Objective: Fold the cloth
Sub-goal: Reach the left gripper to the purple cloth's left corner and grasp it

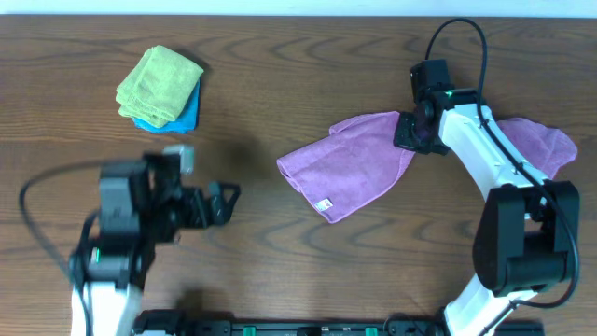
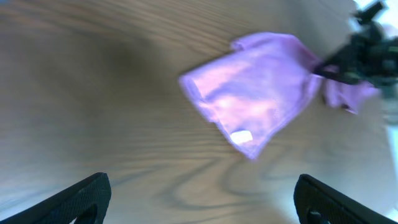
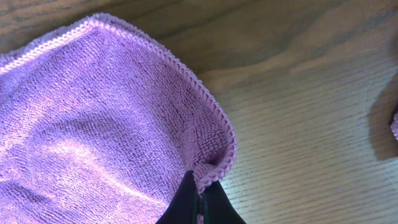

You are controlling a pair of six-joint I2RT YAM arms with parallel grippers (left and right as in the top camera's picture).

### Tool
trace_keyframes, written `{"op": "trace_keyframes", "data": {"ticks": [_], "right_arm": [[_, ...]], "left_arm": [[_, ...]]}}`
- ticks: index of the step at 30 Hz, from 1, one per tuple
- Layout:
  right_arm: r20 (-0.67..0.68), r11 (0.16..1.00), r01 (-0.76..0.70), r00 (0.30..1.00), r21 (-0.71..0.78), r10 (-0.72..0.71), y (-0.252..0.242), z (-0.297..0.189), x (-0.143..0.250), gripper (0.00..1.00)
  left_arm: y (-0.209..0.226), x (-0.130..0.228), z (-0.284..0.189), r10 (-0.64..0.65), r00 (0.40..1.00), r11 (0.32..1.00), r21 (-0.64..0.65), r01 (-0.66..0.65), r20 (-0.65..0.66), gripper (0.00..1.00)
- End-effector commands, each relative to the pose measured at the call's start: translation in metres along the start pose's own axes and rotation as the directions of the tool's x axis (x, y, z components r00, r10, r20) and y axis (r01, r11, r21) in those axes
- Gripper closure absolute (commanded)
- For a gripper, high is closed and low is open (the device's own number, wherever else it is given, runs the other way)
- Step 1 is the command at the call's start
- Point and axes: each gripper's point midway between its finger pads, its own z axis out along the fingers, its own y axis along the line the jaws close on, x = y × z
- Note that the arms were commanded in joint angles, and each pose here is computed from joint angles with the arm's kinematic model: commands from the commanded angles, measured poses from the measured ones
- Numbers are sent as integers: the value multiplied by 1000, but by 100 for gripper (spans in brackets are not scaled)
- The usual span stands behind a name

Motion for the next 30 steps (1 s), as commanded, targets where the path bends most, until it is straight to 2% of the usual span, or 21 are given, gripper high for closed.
{"op": "trace_keyframes", "data": {"ticks": [1, 3, 6, 8, 10, 12, 13, 17, 18, 26, 30], "right_arm": [[13, 1000, 0, 1000, -10, 0, -1, -6, -2, 99], [13, 1000, 0, 1000, -10, 0, -1, -6, -2, 99], [13, 1000, 0, 1000, -9, 0, -1, -6, -2, 99], [12, 1000, 0, 1000, -9, 0, -1, -6, -2, 99], [13, 1000, 0, 1000, -9, 0, -1, -6, -2, 99], [13, 1000, 0, 1000, -10, 0, -1, -6, -2, 99], [14, 1000, 0, 1000, -10, 0, -1, -6, -2, 99], [16, 1000, -1, 1000, -11, 1, -1, -6, -3, 98], [16, 1000, -1, 1000, -11, 1, -1, -6, -3, 99], [14, 1000, -1, 1000, -15, 1, 0, -6, -2, 99], [14, 1000, -4, 1000, -14, 5, 0, -6, -2, 99]], "left_arm": [[-34, -15, 13, -2, 996, 988, 155, 15, -85, 5], [-34, -24, 28, -49, 992, 984, 165, 68, -116, 5], [-24, -31, 51, -249, 954, 952, 138, 273, -166, 5], [-17, -36, 66, -383, 905, 907, 111, 406, -187, 5], [-9, -34, 78, -518, 827, 838, 62, 541, -216, 5], [-3, -29, 88, -597, 766, 786, 19, 618, -241, 5], [1, -23, 96, -617, 742, 770, -7, 638, -263, 0], [-3, -2, 118, -630, 699, 756, -63, 651, -337, 0], [-7, 2, 123, -631, 692, 755, -70, 653, -352, 5], [-43, 29, 169, -620, 651, 747, -77, 660, -438, 5], [-53, 47, 187, -635, 610, 731, -112, 673, -474, 5]]}}
